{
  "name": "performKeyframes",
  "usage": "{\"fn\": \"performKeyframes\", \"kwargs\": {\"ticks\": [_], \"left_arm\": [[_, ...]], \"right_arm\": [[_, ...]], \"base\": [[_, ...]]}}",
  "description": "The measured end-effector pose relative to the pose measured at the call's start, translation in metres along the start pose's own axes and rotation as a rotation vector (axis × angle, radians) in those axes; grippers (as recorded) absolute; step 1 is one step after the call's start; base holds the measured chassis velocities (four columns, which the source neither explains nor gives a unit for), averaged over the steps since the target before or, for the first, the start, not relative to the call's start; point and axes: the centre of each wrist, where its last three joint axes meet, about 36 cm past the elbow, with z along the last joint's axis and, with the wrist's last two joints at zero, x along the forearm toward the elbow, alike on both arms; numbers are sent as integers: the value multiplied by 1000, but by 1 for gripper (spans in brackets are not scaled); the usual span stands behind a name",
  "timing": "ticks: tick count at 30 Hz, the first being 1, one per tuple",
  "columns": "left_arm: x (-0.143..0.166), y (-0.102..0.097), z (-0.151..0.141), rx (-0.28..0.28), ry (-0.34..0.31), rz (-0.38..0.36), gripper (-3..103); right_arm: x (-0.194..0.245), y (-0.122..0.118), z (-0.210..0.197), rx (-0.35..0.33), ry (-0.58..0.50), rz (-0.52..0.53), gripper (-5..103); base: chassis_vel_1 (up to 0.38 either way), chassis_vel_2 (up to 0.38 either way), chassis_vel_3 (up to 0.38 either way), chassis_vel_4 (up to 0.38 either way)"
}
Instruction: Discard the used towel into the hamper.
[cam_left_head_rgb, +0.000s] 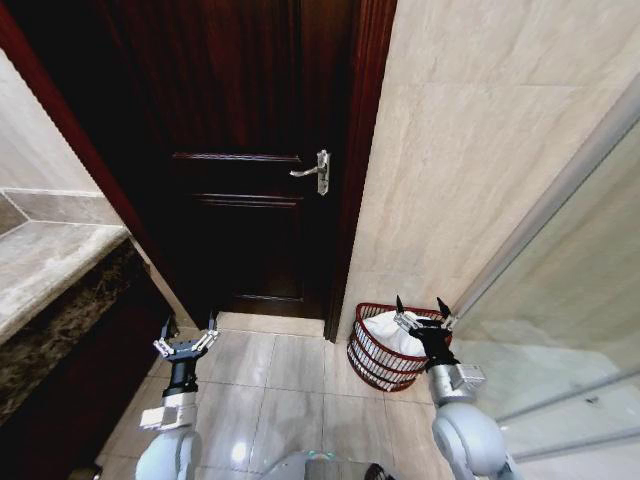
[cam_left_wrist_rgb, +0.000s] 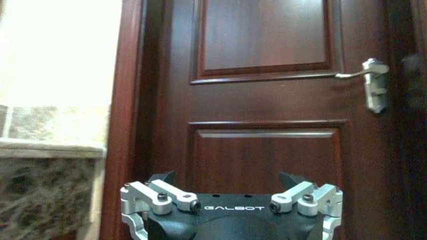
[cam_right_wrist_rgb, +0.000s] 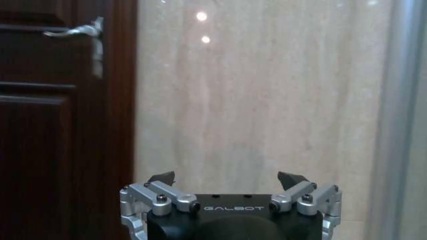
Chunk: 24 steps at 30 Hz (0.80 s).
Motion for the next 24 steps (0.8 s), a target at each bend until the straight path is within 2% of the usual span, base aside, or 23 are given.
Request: {"fn": "performKeyframes", "kwargs": {"ticks": [1,3,4,6,9,12,15,17,18,20,21,24], "left_arm": [[0,0,-1,4,3,8,100],[-8,8,-9,44,21,73,100],[-8,8,-9,44,21,73,100],[-17,19,-15,67,33,125,100],[-29,34,-24,68,45,194,100],[-32,36,-30,76,56,219,100],[-34,33,-34,83,67,204,100],[-35,22,-46,91,72,143,100],[-35,22,-46,91,72,143,100],[-32,14,-58,57,81,84,100],[-32,14,-58,57,81,84,100],[-29,3,-77,25,91,19,100]], "right_arm": [[0,-1,0,2,1,5,100],[0,-9,1,12,8,42,100],[0,-9,1,12,8,42,100],[1,-16,3,12,8,61,100],[8,-26,8,13,-1,75,100],[14,-28,10,23,-4,83,100],[19,-25,10,34,-11,83,100],[25,-12,1,2,-3,53,100],[25,-12,1,2,-3,53,100],[28,-6,-8,-33,5,6,100],[28,-6,-8,-33,5,6,100],[31,-7,-16,-31,-12,-53,100]], "base": [[0,0,0,0],[0,0,0,0],[0,0,0,0],[0,0,0,0],[0,0,0,0],[0,0,0,0],[0,0,0,0],[0,0,0,0],[0,0,0,0],[0,0,0,0],[0,0,0,0],[0,0,0,0]]}}
